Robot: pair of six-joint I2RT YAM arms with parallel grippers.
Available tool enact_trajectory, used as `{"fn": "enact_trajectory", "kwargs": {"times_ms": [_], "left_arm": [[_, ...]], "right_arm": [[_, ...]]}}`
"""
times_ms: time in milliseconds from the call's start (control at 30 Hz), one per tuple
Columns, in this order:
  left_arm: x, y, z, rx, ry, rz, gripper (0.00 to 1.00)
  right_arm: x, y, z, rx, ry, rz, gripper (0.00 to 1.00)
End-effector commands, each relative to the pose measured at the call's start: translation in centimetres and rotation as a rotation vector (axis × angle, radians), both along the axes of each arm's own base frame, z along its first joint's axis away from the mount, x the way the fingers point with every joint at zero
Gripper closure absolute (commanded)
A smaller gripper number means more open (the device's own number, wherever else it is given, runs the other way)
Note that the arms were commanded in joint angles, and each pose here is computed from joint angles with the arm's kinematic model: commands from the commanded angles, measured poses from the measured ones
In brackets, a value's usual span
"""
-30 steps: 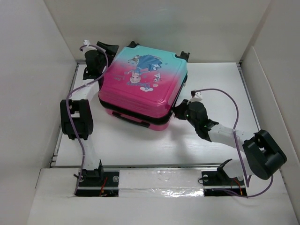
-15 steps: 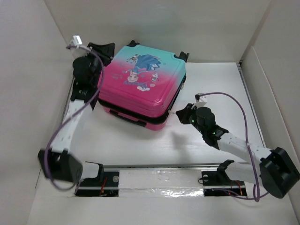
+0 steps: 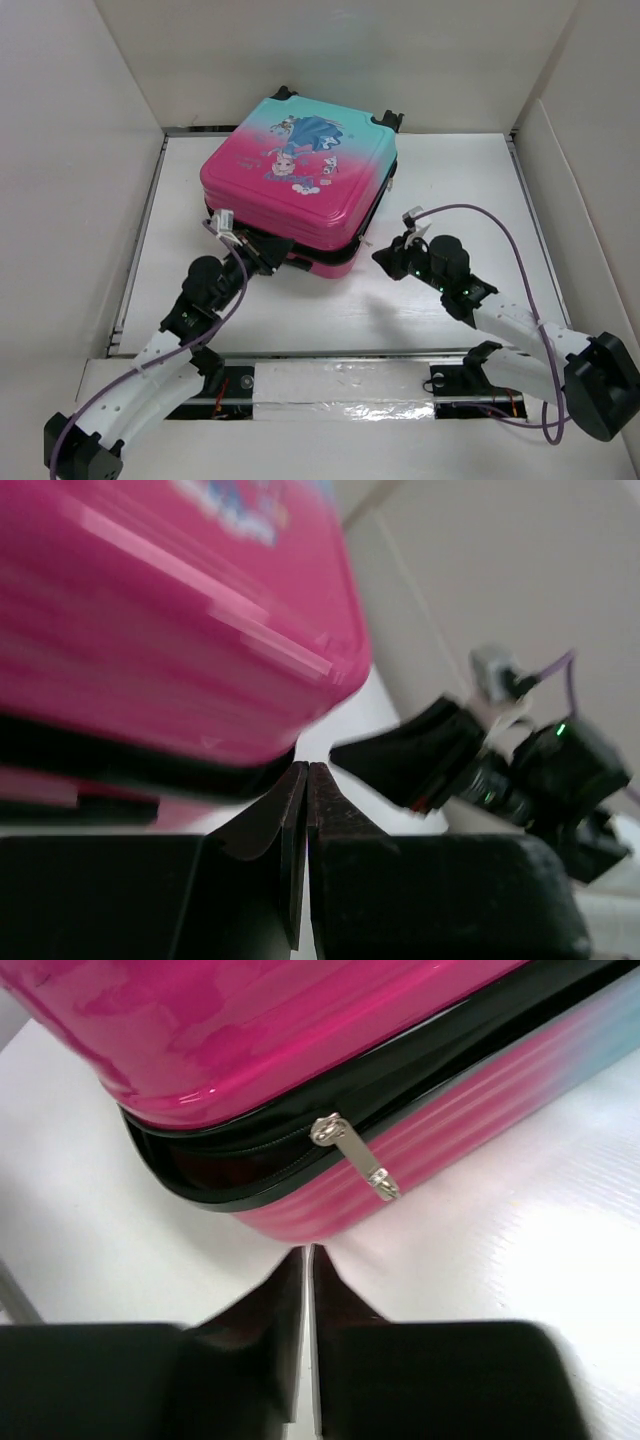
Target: Pack the luggage
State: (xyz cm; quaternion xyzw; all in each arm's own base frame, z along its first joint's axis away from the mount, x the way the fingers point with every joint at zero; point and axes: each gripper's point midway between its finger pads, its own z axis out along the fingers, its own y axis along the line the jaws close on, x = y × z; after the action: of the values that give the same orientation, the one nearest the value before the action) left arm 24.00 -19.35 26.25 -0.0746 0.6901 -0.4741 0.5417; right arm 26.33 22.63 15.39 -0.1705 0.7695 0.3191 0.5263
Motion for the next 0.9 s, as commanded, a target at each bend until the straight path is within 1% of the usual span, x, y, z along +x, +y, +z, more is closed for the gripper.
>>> {"fn": "enact_trajectory", "kwargs": {"times_ms": [0,33,67,100,133,167,200,233,267,300,400,467,533,633,700,867], "left_arm": [[-1.2,1.0,-3.4,0.066,0.046,0.070,1.00],[-2.0,1.8,-6.8,0.109,0.118,0.092,1.00],[-2.4,2.2,-8.1,0.104,0.148,0.113,1.00],[-2.6,2.7,-9.2,0.102,0.164,0.137,1.00],[-3.0,3.1,-11.3,0.110,0.189,0.145,1.00],[-3.0,3.4,-12.4,0.117,0.206,0.160,1.00],[-2.9,3.7,-13.4,0.122,0.227,0.178,1.00],[-2.7,3.7,-14.4,0.135,0.241,0.183,0.95],[-2.5,3.5,-14.6,0.140,0.244,0.183,0.82],[-2.3,3.3,-14.7,0.142,0.245,0.180,0.57],[-1.3,2.3,-14.5,0.143,0.241,0.172,0.32],[-0.6,1.8,-14.6,0.149,0.257,0.179,0.29],[-0.1,1.7,-14.7,0.147,0.260,0.189,0.29],[0.4,2.1,-14.7,0.124,0.247,0.204,0.29],[0.8,2.4,-14.7,0.116,0.245,0.203,0.30],[0.8,1.3,-13.8,0.121,0.204,0.143,0.34]], "right_arm": [[-0.1,1.6,3.1,-0.016,-0.128,0.174,0.77],[0.2,1.6,3.4,-0.020,-0.145,0.183,0.74],[1.2,1.1,3.6,-0.026,-0.178,0.176,0.69],[1.1,1.2,3.6,-0.017,-0.186,0.211,0.60],[1.4,1.1,3.6,-0.013,-0.198,0.227,0.58],[1.7,1.2,3.1,-0.012,-0.191,0.249,0.55],[1.9,1.1,3.5,0.008,-0.210,0.285,0.51],[2.1,1.1,3.4,0.010,-0.207,0.303,0.49],[2.2,1.1,3.2,0.013,-0.203,0.325,0.48],[2.6,1.2,2.9,0.020,-0.184,0.362,0.47],[3.1,2.0,2.2,0.024,-0.147,0.454,0.44],[3.4,2.4,2.0,0.024,-0.139,0.483,0.42],[3.6,2.7,1.6,0.026,-0.124,0.503,0.40],[4.1,2.8,1.0,0.002,-0.144,0.505,0.38],[4.5,2.8,0.6,-0.003,-0.135,0.502,0.37],[5.1,3.2,-0.4,-0.001,-0.108,0.519,0.37]]}}
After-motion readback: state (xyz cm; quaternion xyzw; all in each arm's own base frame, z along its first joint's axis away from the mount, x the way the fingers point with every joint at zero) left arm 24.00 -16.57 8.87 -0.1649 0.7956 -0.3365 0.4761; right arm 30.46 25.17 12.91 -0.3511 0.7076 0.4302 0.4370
